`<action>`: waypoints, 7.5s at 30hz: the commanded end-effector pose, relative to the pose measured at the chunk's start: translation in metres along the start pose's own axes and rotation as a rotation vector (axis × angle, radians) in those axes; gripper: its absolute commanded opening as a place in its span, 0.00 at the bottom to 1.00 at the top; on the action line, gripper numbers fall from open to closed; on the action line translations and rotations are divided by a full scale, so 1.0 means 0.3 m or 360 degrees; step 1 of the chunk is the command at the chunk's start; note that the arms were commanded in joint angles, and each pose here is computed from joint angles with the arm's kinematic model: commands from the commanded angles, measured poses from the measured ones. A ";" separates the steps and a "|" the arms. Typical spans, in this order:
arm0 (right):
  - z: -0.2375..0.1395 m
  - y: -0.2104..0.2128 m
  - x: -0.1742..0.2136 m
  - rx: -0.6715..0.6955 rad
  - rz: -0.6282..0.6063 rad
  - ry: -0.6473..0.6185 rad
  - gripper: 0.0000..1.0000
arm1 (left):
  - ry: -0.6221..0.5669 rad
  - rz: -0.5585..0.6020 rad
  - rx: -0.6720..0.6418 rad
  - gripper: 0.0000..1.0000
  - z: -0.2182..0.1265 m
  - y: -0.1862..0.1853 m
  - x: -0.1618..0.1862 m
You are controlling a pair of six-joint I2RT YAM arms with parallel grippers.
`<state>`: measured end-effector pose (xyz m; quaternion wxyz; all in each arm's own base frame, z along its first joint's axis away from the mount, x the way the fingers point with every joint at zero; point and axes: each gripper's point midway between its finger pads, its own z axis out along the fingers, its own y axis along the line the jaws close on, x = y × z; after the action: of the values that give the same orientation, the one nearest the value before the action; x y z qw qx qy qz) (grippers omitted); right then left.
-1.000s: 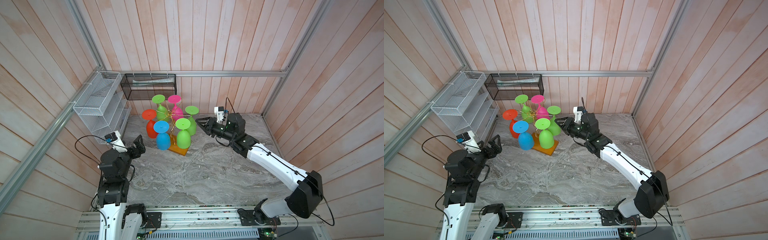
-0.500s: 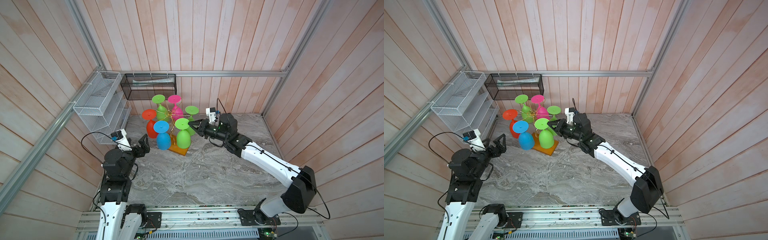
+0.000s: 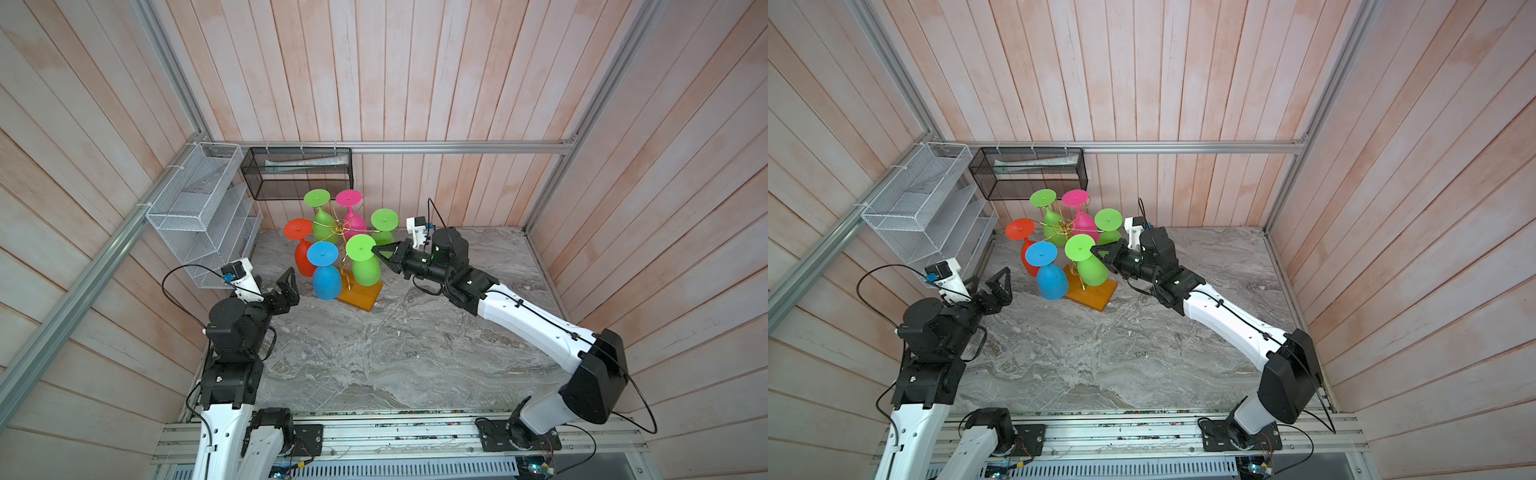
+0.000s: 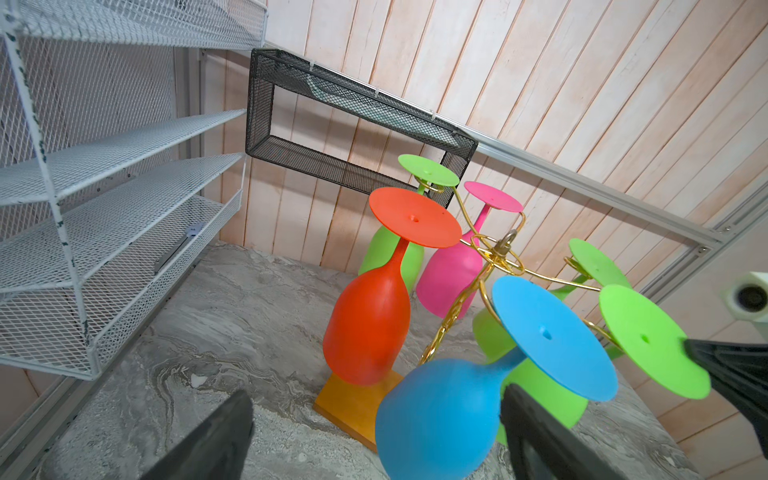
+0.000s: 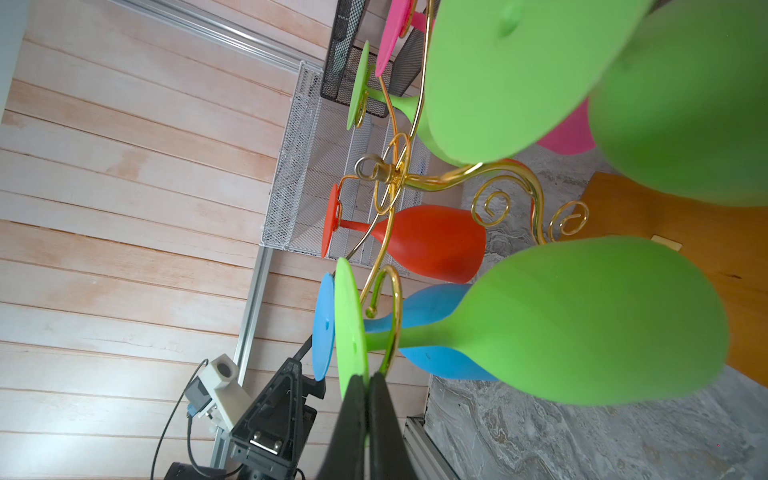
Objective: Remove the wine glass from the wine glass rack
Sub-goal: 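Close the right gripper on the green glass's foot and lift it off the rack, then pull the green glass from the rack with the right gripper while the left approaches, then grasp the green glass's foot with the left gripper and open the right gripper, then close the right gripper on the green glass bowl held by the left gripper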
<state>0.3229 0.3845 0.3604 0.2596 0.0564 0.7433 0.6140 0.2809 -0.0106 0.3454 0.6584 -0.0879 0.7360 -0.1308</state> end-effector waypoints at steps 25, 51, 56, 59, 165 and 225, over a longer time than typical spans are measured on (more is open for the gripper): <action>0.062 0.126 0.010 -0.0058 -0.0075 0.0009 0.00 | 0.0024 0.0023 0.0022 0.94 0.021 -0.001 0.028; -0.032 0.101 -0.169 -0.0070 -0.0078 -0.0217 0.00 | 0.0059 0.0028 0.0052 0.94 0.035 -0.027 0.022; -0.085 0.079 -0.149 -0.0070 -0.0050 -0.0231 0.00 | 0.0063 0.0031 0.0056 0.93 0.036 -0.039 0.018; -0.120 0.070 -0.134 -0.0068 -0.0041 -0.0240 0.00 | 0.0060 0.0039 0.0058 0.93 0.036 -0.048 0.011; -0.605 -0.042 0.224 0.0706 -0.3116 -0.0816 0.00 | 0.1430 -0.1266 0.0167 0.00 -0.065 -1.016 0.399; -0.670 0.292 0.089 0.0286 -0.1497 0.0174 0.40 | 0.0934 -0.0977 0.0590 0.00 -0.033 -0.812 0.394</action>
<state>0.2094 0.2277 0.4364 0.4701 -0.2588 0.7839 0.3123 0.2395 -0.2806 0.3055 0.3447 -0.1433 0.8046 -0.4617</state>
